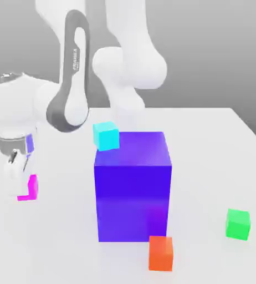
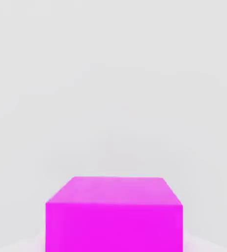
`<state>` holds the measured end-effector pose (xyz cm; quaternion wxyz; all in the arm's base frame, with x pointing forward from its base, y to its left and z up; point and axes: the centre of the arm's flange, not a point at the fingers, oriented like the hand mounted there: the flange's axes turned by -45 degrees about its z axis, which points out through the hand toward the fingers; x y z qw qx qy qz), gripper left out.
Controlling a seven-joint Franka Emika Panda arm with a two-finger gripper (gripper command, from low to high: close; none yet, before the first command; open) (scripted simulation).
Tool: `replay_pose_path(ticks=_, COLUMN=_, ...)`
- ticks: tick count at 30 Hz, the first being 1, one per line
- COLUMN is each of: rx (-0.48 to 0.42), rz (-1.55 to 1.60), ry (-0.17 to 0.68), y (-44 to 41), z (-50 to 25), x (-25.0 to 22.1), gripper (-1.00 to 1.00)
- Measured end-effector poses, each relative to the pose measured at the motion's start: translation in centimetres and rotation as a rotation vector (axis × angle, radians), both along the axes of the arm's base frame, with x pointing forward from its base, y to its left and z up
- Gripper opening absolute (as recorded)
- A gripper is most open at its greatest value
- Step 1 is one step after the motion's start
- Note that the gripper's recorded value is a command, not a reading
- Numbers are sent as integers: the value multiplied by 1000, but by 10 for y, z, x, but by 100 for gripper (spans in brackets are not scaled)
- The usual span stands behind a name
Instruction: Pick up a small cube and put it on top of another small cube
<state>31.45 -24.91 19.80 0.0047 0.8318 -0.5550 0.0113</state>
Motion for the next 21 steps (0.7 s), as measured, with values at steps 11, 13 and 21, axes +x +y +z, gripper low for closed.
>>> replay_pose_path(ticks=11, rx=-78, rz=779, ry=52, y=144, z=29, x=135, gripper=-100)
replay_pose_path(ticks=13, rx=-79, rz=806, ry=42, y=194, z=34, x=146, gripper=-100)
replay_pose_path(ticks=21, rx=-65, rz=914, ry=3, y=426, z=57, x=123, gripper=-100)
